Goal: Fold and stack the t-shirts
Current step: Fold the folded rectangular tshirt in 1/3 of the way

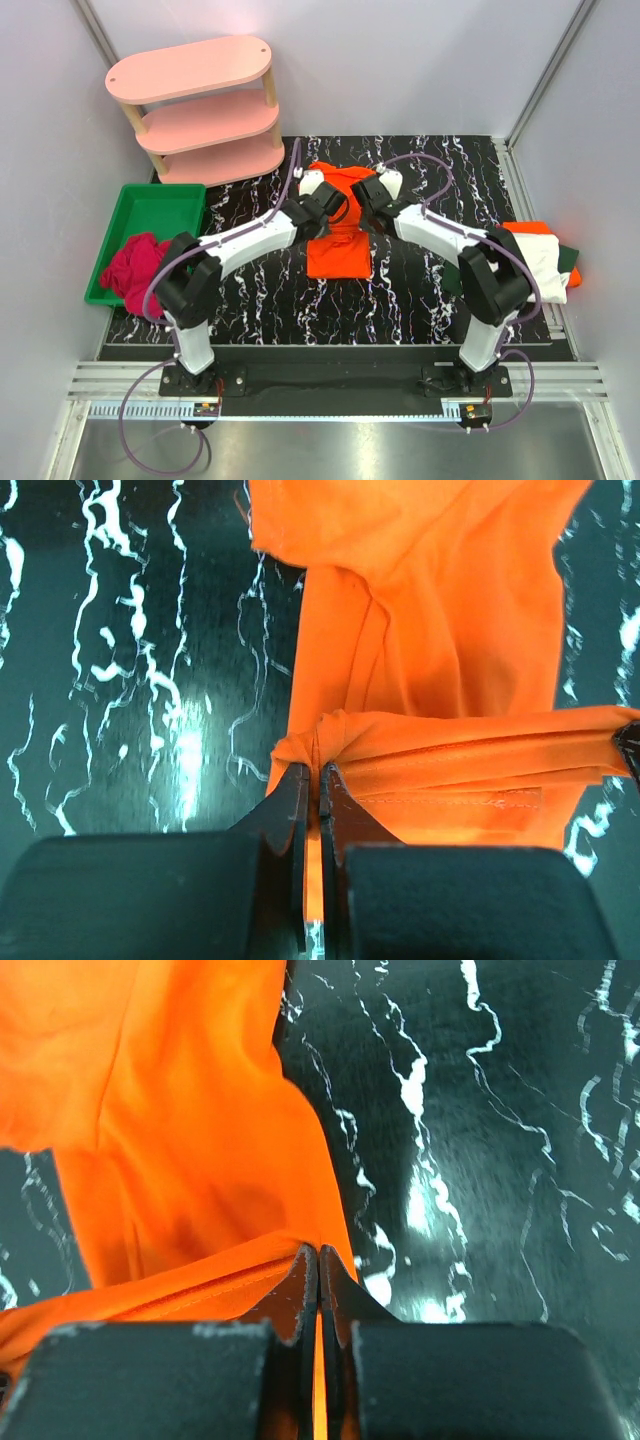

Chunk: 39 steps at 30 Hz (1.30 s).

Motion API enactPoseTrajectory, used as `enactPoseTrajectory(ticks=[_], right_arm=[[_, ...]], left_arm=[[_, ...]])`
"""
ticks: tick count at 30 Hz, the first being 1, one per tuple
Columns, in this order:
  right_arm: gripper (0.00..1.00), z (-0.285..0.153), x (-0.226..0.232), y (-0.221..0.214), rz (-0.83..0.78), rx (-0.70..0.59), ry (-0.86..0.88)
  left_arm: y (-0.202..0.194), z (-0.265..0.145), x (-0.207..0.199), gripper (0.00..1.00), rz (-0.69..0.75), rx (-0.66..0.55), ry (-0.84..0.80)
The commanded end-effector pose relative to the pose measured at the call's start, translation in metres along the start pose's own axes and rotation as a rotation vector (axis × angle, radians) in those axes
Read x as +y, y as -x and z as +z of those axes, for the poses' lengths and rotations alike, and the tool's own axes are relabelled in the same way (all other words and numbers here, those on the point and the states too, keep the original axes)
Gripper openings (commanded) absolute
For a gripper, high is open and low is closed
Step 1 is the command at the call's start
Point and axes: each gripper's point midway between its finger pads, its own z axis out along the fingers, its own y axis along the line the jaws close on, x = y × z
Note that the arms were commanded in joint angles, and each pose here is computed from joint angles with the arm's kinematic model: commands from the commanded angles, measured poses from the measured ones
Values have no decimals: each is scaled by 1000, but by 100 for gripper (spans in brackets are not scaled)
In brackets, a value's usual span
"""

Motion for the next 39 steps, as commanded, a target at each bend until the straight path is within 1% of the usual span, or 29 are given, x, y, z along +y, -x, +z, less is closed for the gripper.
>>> enactPoseTrajectory(ticks=[1,7,14,15,16,17,18,19,20,21,22,24,26,27,28,29,31,32,34,35,36,37,38,39], right_arm=[[0,23,-14,14,-17,-16,-77],[0,47,-6,15,-23,0,-84],[0,58,5,25,-25,-14,-76],[12,58,5,27,-34,-17,-79],[24,56,6,29,-35,-22,-74],[32,55,6,31,-38,-28,-75],[48,50,7,38,-35,-45,-69],[54,47,8,41,-34,-56,-63],[60,45,10,45,-34,-66,-53],[65,37,12,52,-31,-84,-40],[67,35,12,54,-32,-88,-39],[67,21,13,65,-23,-115,-19],[64,15,14,61,-23,-107,3],[61,6,14,59,-25,-110,16],[55,2,15,58,-25,-112,25],[52,-2,17,55,-24,-110,36],[40,-14,21,45,-38,-104,66],[26,-21,23,43,-38,-107,83],[8,-25,29,25,-59,-78,109],[0,-27,31,21,-56,-72,121],[0,-26,30,13,-57,-53,124],[0,-27,36,5,-60,-37,146],[0,-26,37,0,-62,-28,150],[0,-24,37,-4,-66,-20,154]], left_arm=[[13,17,16,0,40,3,63],[7,41,24,0,36,42,89],[12,56,28,0,29,60,93],[14,57,28,1,26,60,93],[18,57,27,9,23,54,90],[20,56,28,25,29,50,88],[22,56,27,34,30,47,85],[29,53,25,45,27,33,76],[32,51,24,69,24,24,74],[34,49,24,75,22,18,73],[40,44,23,79,15,4,64],[45,38,23,85,5,-9,57],[48,28,24,85,-18,-20,44],[43,26,27,85,-19,-13,46],[42,24,28,85,-26,-13,43],[42,16,26,84,-38,-19,30],[31,11,28,80,-35,-6,26],[31,4,24,78,-37,-21,12],[18,1,24,66,-31,-8,4],[13,-1,19,59,-28,-2,-15],[3,1,19,46,-20,17,-17],[-1,2,17,21,-26,26,-25],[-7,3,14,5,-28,44,-41],[-16,7,15,0,-23,65,-37]])
